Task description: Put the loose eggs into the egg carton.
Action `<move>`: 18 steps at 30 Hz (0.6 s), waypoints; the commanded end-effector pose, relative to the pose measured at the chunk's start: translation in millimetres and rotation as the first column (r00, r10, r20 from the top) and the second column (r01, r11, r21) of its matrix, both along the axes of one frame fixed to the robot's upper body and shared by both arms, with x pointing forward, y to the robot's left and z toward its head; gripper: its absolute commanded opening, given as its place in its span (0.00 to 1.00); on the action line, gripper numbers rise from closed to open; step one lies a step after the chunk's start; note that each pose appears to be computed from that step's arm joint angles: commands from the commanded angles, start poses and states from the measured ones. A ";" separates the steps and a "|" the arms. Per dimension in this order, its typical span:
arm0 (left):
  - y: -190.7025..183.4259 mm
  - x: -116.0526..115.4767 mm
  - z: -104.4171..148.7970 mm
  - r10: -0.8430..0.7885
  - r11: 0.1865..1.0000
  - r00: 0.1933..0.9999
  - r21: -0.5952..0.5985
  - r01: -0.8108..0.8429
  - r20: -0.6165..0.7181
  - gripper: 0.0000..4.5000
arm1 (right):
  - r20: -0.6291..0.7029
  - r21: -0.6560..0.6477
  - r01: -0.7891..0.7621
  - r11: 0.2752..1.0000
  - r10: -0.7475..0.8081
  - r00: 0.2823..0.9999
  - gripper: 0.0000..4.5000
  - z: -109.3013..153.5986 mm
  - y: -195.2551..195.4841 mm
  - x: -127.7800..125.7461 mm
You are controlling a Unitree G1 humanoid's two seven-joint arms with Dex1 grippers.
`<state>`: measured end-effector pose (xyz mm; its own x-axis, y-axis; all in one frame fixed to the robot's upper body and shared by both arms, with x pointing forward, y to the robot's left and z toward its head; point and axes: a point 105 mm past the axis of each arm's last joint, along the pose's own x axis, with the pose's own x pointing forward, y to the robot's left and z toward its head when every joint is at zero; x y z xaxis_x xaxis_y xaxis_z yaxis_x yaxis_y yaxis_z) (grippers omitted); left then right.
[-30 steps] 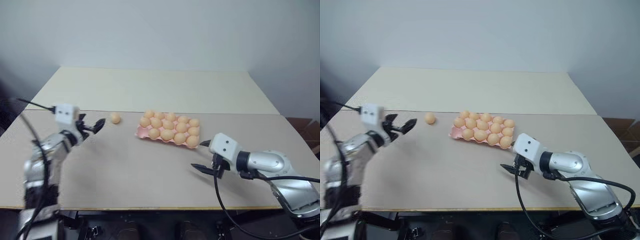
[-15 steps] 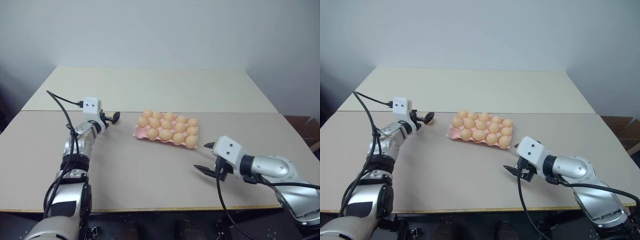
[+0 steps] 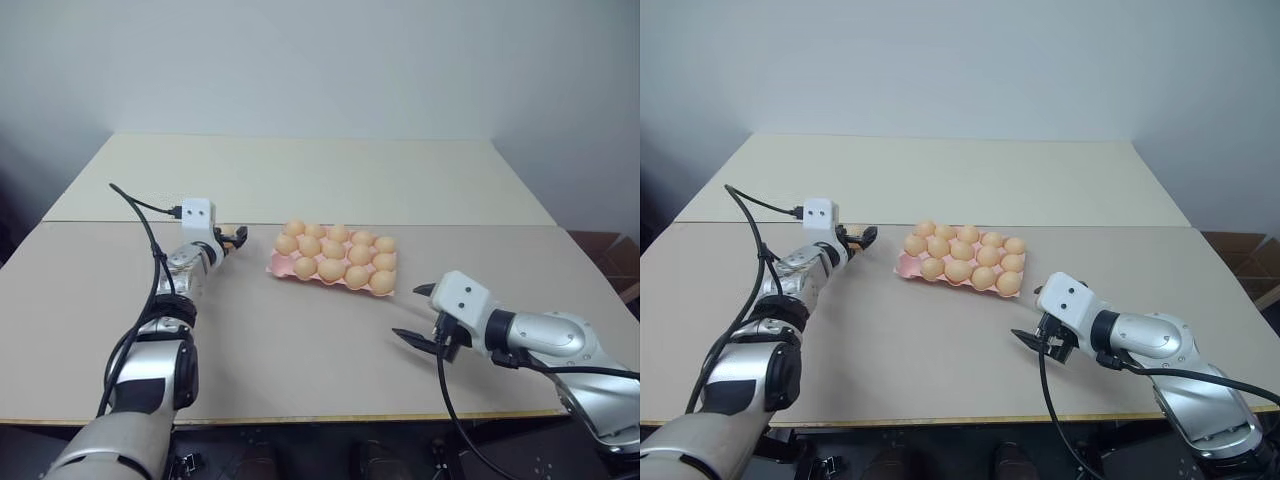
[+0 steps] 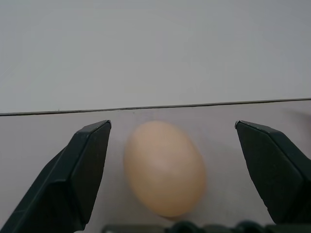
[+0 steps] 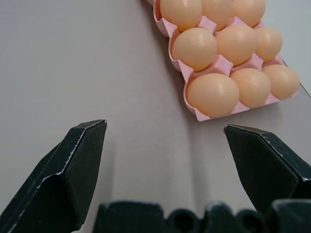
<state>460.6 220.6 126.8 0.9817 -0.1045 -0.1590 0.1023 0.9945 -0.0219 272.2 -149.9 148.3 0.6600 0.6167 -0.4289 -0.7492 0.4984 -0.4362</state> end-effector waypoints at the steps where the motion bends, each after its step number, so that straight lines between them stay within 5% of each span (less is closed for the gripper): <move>1: 2.0 5.1 11.8 0.033 0.999 0.999 -0.001 -0.033 0.006 0.99 | 0.050 -0.011 0.008 1.000 -0.008 0.999 1.00 12.8 -2.2 0.4; 10: -3.5 5.2 11.2 -0.001 1.000 1.000 -0.008 0.001 0.008 0.43 | 0.048 -0.006 0.011 1.000 -0.011 0.999 1.00 11.5 -1.1 1.0; 18: -13.3 3.9 15.3 -0.084 0.996 0.996 0.031 0.083 0.030 0.41 | 0.051 -0.006 0.012 1.000 -0.011 0.999 1.00 11.0 -0.8 0.7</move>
